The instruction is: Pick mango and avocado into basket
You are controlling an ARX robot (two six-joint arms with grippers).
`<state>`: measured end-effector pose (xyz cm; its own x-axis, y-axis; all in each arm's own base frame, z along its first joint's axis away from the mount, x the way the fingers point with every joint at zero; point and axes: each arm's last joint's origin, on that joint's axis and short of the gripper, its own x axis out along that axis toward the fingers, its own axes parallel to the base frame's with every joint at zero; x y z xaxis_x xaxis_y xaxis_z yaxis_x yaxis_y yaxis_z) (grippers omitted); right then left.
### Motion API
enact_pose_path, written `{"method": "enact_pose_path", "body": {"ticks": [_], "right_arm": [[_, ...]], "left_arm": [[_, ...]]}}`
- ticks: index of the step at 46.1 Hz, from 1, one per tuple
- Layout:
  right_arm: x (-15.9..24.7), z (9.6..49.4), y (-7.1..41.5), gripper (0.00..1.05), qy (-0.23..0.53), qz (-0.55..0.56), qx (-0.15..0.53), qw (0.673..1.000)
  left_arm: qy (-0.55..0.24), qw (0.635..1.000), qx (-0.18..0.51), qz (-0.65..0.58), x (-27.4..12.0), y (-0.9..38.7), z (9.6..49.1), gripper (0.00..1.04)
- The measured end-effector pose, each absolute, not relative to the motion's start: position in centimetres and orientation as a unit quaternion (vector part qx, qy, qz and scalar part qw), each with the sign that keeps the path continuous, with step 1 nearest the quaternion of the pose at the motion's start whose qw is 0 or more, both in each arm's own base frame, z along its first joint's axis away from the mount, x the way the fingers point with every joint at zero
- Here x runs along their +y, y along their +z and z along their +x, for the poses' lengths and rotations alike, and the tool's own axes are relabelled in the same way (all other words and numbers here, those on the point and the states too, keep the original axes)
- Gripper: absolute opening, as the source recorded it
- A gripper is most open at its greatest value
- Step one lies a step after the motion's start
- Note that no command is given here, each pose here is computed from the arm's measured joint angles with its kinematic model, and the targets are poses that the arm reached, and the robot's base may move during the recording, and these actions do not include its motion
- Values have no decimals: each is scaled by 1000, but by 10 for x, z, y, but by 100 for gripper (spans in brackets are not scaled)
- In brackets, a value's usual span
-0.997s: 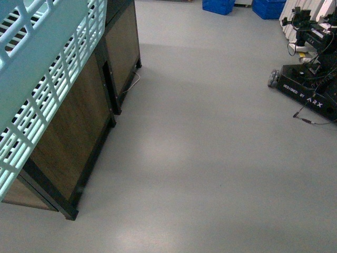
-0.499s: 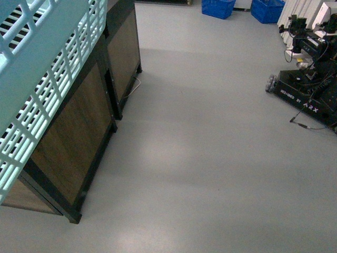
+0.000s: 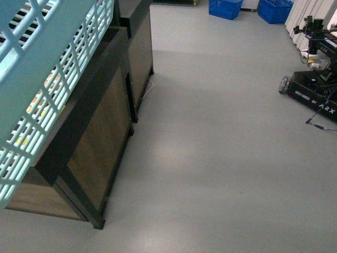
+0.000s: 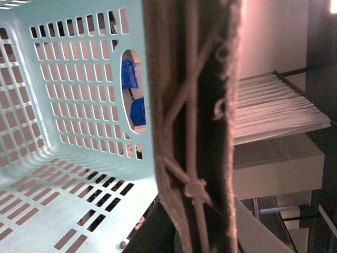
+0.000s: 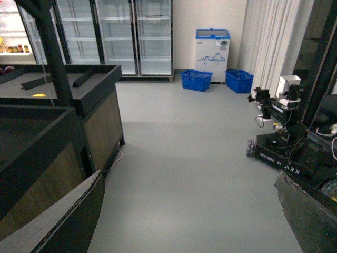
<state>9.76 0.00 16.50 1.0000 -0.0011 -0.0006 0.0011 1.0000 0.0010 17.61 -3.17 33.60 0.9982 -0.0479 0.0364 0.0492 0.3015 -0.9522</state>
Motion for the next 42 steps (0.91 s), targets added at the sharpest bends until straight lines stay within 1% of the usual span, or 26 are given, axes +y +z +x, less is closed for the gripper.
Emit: {"method": "enact_pose_path", "body": {"ticks": [42], "right_arm": [[0, 98, 165, 97, 0, 0, 1, 1000]], "left_arm": [[-29, 808, -1, -589, -31, 335, 176, 9]]}}
